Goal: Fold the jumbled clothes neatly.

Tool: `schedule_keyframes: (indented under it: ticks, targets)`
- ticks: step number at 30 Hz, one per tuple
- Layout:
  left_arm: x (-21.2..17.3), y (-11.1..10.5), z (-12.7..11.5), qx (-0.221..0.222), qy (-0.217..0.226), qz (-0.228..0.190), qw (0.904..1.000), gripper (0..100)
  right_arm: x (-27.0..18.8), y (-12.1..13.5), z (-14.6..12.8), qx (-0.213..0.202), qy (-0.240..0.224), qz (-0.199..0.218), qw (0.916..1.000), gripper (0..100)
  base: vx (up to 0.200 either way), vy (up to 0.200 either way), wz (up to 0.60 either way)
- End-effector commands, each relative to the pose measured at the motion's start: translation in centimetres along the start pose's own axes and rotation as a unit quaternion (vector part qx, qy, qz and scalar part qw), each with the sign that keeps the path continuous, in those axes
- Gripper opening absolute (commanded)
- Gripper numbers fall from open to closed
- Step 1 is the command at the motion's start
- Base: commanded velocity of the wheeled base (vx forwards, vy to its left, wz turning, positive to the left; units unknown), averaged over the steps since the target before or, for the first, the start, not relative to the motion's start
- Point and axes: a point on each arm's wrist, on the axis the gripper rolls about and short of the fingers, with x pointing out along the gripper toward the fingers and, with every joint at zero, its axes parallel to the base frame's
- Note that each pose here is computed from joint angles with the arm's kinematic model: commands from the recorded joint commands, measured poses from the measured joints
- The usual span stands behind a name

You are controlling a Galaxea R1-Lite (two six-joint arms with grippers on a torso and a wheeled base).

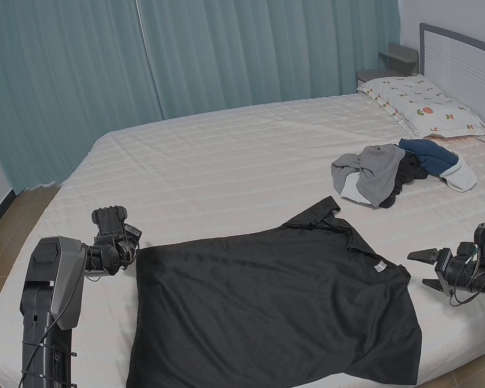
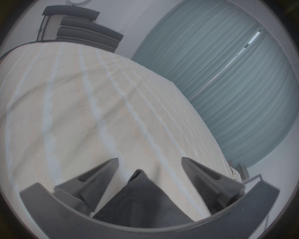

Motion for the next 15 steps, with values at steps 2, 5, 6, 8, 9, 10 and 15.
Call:
schedule_keyframes:
  ticks: [2,5,6,8,9,10,15]
  targets:
    - [-1.5,-0.4,0.2,-0.044,0.009,0.01,0.9989,100,0.5,2.1,2.1,-0.034,-0.041,0.045,0.9976,100,0.0,0.0,0.0]
    - [-3.2,-0.8,0.9,-0.077,0.036,0.001,0.9964,100,1.4,4.9,2.9,-0.055,-0.041,0.074,0.9948,100,0.0,0.0,0.0]
    - [-3.5,-0.7,0.8,-0.081,0.049,-0.001,0.9955,100,1.8,5.8,3.1,-0.059,-0.035,0.078,0.9946,100,0.0,0.0,0.0]
    - [-4.4,-0.8,1.2,-0.089,0.07,-0.01,0.9935,100,2.8,8.1,3.3,-0.062,-0.023,0.073,0.9951,100,0.0,0.0,0.0]
    - [-4.8,-0.9,1.5,-0.095,0.078,-0.013,0.9923,100,3.6,9.2,3.2,-0.063,-0.023,0.062,0.9958,100,0.0,0.0,0.0]
    - [-4.8,-0.9,1.5,-0.095,0.08,-0.013,0.9921,100,3.8,9.3,3.2,-0.063,-0.023,0.059,0.996,100,0.0,0.0,0.0]
    - [-5.6,-0.6,1.2,-0.113,0.112,-0.016,0.9872,100,8.8,12.5,0.1,-0.094,0.007,0.028,0.9952,100,0.0,0.0,0.0]
